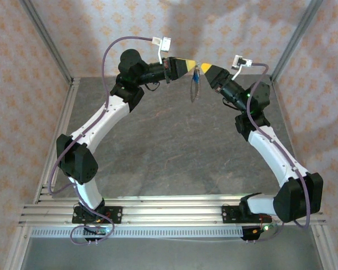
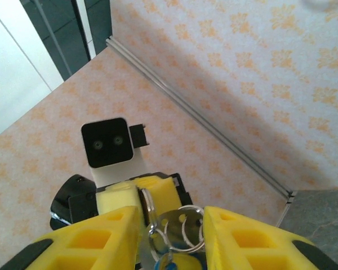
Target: Put the keys on the keyring
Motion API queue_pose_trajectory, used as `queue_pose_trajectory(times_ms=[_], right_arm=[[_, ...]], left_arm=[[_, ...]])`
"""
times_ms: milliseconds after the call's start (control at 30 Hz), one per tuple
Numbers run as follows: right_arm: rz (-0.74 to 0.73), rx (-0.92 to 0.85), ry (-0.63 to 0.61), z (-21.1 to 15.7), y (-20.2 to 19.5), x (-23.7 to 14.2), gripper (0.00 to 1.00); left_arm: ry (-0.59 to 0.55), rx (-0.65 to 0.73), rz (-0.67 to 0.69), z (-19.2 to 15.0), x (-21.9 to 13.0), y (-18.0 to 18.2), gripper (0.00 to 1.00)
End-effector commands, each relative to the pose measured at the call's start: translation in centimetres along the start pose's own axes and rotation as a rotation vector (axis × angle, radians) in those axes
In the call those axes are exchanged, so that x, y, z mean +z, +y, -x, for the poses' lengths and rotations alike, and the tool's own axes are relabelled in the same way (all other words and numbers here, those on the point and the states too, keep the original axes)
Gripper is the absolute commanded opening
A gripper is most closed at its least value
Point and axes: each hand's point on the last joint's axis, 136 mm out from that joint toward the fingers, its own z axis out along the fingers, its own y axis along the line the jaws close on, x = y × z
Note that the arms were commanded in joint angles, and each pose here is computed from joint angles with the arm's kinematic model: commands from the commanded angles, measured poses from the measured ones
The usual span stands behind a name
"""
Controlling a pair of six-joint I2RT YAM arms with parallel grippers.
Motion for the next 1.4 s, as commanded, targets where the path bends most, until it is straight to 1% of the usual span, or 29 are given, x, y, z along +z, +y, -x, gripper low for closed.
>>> queue_pose_trajectory(times_ms=[0, 67, 167, 367, 533, 733, 967, 1200, 1367], right_arm=[[0.073, -0.030, 0.021, -0.5, 1.8, 0.2, 0.34], [0.073, -0.026, 0.029, -0.8, 1.6, 0.4, 0.32], [0.065, -0.019, 0.034, -1.1, 1.2, 0.4, 0.26], [0.047, -0.018, 0.038, -1.6, 0.6, 0.0, 0.18], [0.027, -0.017, 0.043, -2.1, 0.1, -0.2, 0.15], [0.029, -0.016, 0.042, -1.9, 0.0, -0.1, 0.00], [0.072, 0.006, 0.051, -1.6, 0.5, 0.8, 0.00], [0.105, 0.015, 0.097, -2.7, 1.2, 2.4, 0.00], [0.115, 0.019, 0.114, -3.0, 1.3, 2.7, 0.00]], left_arm=[[-0.050, 0.047, -0.035, 1.7, 0.2, -1.3, 0.00], [-0.053, 0.048, -0.034, 1.8, 0.1, -1.3, 0.00], [-0.057, 0.050, -0.033, 1.9, 0.1, -1.3, 0.00], [-0.063, 0.052, -0.032, 2.1, 0.1, -1.4, 0.00], [-0.066, 0.054, -0.032, 2.2, 0.1, -1.5, 0.00], [-0.063, 0.052, -0.038, 2.2, 0.2, -1.6, 0.00], [-0.061, 0.050, -0.041, 2.0, 0.1, -1.6, 0.00], [-0.063, 0.037, -0.045, 1.7, 0.2, -1.4, 0.00], [-0.057, 0.031, -0.046, 1.3, 0.3, -1.3, 0.00]])
